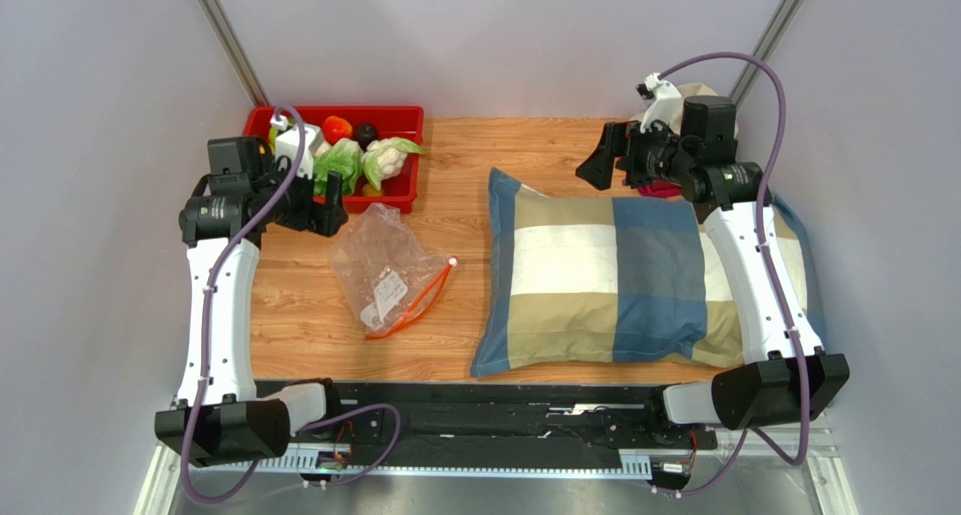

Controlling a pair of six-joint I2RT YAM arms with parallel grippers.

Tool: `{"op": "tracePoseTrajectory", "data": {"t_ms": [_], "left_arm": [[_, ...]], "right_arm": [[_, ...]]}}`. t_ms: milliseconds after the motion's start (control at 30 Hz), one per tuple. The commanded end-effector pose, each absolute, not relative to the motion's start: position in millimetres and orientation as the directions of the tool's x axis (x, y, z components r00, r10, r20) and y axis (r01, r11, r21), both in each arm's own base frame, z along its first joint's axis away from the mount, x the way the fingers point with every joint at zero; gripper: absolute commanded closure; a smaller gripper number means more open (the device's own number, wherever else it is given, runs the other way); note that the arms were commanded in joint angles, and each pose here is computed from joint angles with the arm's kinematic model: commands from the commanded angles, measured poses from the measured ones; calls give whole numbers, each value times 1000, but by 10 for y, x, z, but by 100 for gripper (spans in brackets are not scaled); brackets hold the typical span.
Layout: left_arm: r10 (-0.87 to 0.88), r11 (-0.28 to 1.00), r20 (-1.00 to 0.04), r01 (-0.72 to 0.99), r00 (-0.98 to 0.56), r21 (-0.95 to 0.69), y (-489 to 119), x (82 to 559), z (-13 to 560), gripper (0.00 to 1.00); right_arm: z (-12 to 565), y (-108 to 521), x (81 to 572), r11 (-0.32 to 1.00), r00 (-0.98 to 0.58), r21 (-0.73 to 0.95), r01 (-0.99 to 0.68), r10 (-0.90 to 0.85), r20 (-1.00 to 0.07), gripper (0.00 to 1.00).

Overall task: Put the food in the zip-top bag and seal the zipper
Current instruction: Pick up the zipper food storage bag at the center of the board.

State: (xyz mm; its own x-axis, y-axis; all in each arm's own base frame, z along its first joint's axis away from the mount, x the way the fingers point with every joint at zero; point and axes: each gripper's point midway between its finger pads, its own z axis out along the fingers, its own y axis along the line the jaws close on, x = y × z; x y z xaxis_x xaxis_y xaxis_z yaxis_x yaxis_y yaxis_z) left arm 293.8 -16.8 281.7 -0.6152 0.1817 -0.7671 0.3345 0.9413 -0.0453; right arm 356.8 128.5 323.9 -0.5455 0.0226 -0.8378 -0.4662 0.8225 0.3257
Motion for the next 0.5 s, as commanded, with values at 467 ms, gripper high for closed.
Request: {"op": "tracePoseTrajectory", "data": {"t_ms": [467], "left_arm": [[652,632,-611,767,-449,111,-1231,2340,1857,16]], "right_arm": [[3056,1394,3629,781,-559,358,-511,14,-829,0]]}}
